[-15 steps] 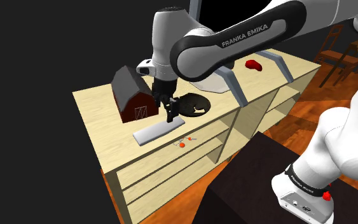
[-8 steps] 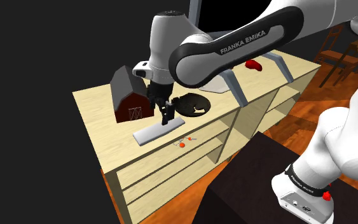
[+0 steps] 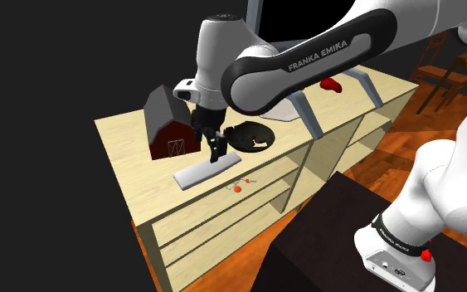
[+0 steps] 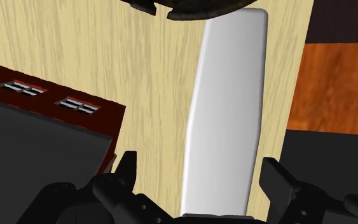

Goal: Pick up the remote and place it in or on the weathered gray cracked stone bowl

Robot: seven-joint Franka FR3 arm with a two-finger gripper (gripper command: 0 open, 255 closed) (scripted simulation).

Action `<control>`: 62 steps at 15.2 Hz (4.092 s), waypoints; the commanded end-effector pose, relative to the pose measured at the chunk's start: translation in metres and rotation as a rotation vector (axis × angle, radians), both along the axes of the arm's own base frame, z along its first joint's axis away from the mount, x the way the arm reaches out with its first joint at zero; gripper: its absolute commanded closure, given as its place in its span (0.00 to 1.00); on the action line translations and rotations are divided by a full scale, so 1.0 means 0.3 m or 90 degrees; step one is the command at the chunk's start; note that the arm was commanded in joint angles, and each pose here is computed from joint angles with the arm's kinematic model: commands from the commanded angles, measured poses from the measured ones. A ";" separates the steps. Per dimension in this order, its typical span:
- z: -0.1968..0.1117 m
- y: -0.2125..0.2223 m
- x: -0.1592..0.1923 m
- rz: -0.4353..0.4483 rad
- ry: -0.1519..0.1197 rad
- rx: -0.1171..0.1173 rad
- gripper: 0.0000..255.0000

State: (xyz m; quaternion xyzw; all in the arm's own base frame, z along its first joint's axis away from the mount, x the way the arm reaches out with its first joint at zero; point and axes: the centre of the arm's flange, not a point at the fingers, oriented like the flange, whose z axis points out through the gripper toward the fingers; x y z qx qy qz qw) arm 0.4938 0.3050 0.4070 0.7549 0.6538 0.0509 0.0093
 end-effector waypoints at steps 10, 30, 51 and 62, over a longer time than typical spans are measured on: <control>-0.159 0.011 -0.026 0.005 0.061 -0.028 1.00; -0.178 -0.045 -0.030 -0.004 0.060 -0.017 0.00; -0.055 -0.045 -0.030 -0.004 0.060 -0.017 1.00; 0.138 -0.045 -0.030 -0.004 0.060 -0.017 1.00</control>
